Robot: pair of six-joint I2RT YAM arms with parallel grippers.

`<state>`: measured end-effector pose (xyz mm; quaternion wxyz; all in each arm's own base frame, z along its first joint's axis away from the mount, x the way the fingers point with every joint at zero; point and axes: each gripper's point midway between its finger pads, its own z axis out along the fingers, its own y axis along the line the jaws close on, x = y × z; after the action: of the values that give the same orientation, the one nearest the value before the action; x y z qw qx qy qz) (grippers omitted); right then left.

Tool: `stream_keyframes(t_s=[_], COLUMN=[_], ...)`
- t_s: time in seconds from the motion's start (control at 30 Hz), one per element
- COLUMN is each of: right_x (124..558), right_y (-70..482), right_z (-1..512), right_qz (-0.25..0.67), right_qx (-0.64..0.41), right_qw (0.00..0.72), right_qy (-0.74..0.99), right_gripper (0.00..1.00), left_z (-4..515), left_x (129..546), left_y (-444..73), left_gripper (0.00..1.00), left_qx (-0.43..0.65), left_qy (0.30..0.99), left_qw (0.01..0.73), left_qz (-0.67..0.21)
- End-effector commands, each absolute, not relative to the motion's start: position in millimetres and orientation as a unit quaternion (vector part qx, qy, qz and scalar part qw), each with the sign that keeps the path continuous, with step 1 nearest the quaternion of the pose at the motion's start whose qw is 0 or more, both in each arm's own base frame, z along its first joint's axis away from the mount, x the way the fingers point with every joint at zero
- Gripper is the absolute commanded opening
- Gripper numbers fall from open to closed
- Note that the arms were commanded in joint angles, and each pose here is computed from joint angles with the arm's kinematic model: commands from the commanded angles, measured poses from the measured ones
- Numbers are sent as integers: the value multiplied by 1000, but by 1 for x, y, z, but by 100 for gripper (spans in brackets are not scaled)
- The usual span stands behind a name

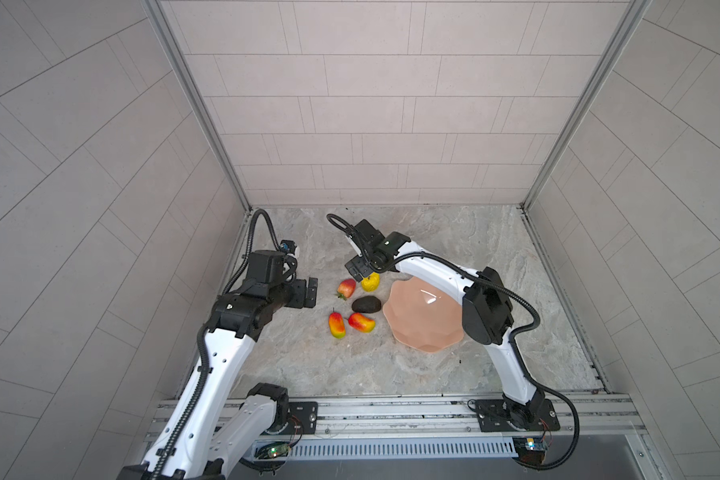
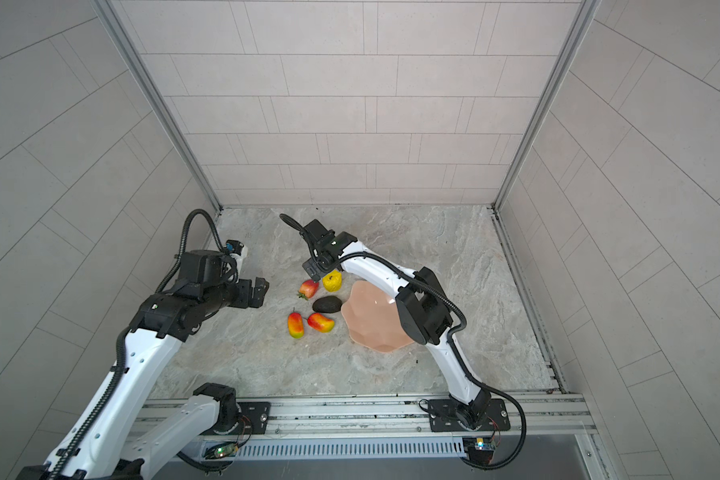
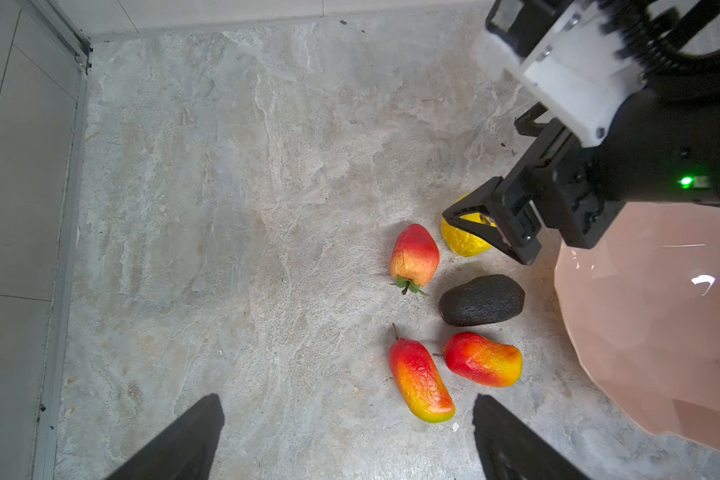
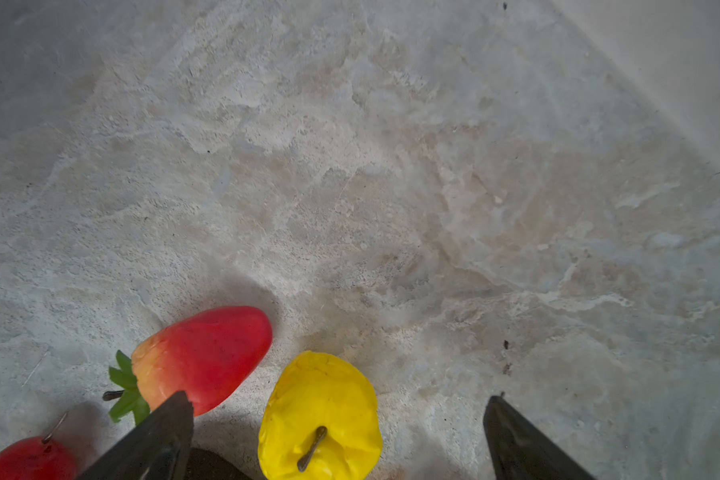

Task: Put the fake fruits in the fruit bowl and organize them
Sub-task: 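Grasp the yellow fruit with the right gripper and lift it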

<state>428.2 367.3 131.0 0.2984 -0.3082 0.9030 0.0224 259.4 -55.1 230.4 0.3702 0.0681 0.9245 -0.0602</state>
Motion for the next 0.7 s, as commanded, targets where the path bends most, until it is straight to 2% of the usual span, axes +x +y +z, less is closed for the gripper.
stream_keyframes(t_s=[0.0, 0.43, 0.57, 0.67], right_x=[426, 426, 424, 422], right_y=[367, 350, 347, 350], right_z=[129, 81, 77, 72], right_qz=[16, -9, -3, 12], right_qx=[-292, -248, -242, -237], right_qw=[284, 247, 245, 243], right_qy=[913, 937, 939, 941], right_gripper=[100, 98, 95, 86], left_z=[229, 234, 239, 242], left_x=[258, 257, 253, 252], left_y=[-58, -51, -55, -53], left_gripper=[100, 100, 100, 100], left_qx=[73, 64, 75, 74], left_qy=[922, 916, 918, 919], left_qw=[374, 392, 384, 383], left_qz=[-68, -54, -61, -58])
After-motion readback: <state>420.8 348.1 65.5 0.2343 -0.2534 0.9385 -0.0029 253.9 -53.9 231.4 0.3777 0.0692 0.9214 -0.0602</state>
